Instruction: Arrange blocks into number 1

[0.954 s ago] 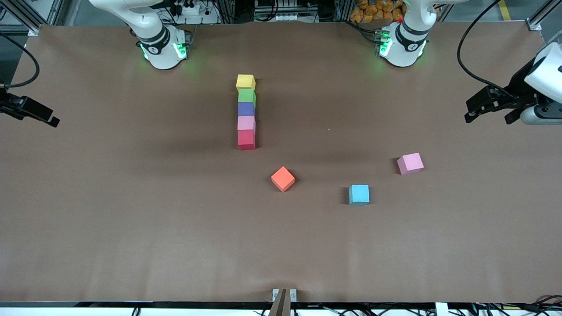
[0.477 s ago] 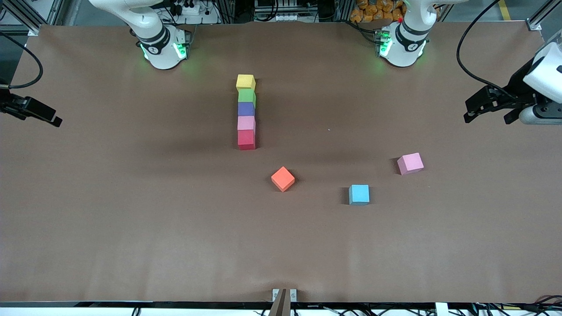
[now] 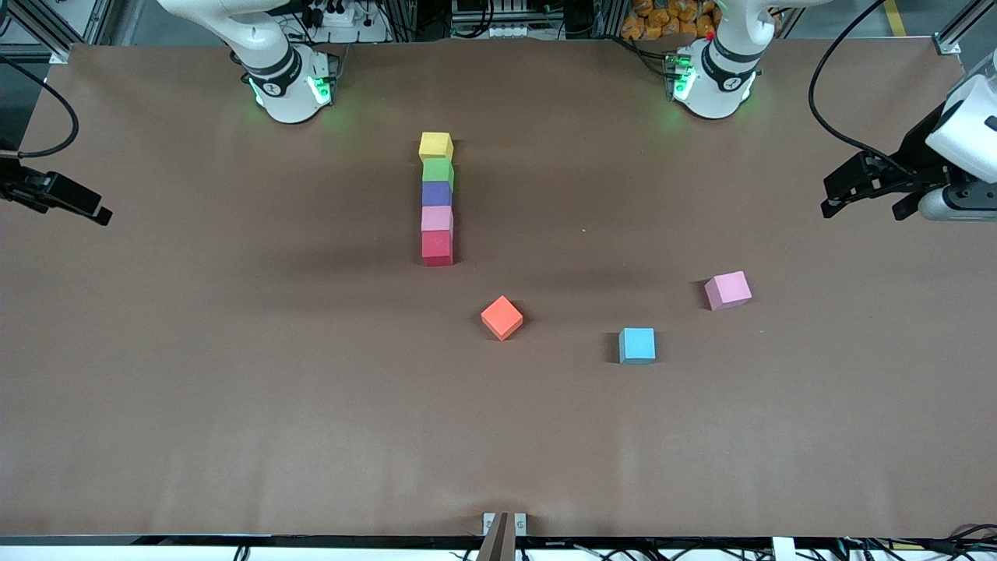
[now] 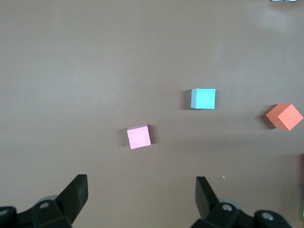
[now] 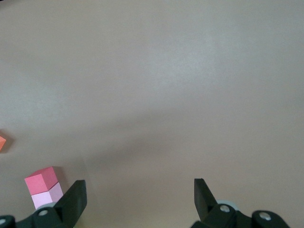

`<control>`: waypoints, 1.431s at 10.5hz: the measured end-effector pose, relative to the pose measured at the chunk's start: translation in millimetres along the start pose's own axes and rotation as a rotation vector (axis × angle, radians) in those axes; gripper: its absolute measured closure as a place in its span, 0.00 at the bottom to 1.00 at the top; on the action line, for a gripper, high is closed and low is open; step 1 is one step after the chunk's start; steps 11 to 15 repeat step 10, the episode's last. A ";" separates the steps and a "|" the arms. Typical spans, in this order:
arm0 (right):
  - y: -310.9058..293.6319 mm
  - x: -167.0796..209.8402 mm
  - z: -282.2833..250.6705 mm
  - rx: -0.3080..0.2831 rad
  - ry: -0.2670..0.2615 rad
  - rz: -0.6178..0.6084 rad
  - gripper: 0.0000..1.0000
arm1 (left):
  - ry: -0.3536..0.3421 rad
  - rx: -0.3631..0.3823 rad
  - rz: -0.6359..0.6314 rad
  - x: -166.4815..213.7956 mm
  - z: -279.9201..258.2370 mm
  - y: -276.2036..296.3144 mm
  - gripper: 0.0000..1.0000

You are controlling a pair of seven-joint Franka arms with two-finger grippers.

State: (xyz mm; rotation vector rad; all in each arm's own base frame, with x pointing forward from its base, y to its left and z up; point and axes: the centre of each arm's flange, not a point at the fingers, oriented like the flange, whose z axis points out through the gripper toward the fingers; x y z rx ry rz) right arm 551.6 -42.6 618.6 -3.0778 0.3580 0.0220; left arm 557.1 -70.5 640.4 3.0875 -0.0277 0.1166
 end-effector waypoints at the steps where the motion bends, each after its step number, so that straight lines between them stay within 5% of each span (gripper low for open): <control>1: -0.1 0.0 0.1 0.000 0.000 0.000 0.00 | 0.000 0.000 0.003 -0.2 0.1 1.9 0.00; 15: -1.3 -0.3 0.9 0.000 -0.002 -0.002 0.00 | -0.043 0.028 0.028 -6.1 4.7 10.6 0.00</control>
